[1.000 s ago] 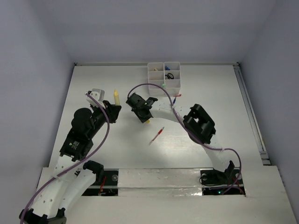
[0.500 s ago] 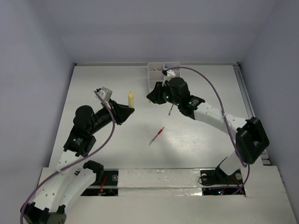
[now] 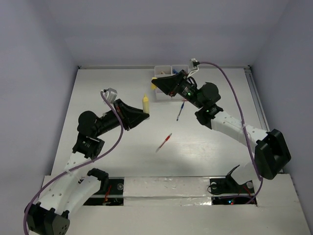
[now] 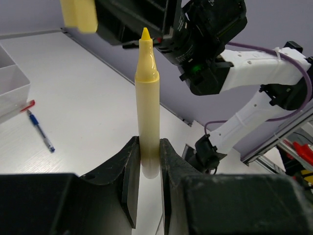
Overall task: Sort the stationery into containers
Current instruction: Close the pen cap on the pen.
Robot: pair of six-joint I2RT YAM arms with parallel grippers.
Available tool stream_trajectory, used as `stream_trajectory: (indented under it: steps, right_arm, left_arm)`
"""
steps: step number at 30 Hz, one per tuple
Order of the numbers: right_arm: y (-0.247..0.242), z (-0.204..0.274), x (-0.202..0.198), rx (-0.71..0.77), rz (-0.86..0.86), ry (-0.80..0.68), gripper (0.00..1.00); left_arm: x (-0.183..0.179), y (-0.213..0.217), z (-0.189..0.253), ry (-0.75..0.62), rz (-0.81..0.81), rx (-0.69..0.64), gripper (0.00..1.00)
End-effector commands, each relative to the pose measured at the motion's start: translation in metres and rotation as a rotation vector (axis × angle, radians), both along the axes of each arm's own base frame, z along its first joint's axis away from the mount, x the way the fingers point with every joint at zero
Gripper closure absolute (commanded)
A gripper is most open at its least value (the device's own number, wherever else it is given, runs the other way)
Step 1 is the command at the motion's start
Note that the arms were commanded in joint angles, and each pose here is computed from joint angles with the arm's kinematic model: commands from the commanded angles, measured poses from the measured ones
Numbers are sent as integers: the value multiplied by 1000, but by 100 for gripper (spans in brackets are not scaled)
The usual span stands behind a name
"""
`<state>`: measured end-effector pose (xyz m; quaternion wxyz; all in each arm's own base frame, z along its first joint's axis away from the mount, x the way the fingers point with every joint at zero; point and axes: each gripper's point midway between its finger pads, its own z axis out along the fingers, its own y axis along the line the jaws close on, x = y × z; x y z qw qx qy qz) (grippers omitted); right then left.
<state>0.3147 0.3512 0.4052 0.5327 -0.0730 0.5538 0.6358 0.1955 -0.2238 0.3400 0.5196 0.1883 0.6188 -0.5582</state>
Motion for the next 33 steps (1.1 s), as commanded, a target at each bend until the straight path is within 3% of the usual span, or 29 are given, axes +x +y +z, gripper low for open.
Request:
stream_trajectory:
  steps: [1,16,33]
  right_arm:
    - [-13,60,-36,202,113,-148,100]
    - [1,73,-68,295,408,-193,100]
    - [2,72,-78,288,476,-198,100]
  left_arm:
    - [-14,-3,13,-59,-75,-56,100]
    - [-18,-5,15,-70,-110,-58,100]
    - [-11,-5,12,-61,-86,-35,100]
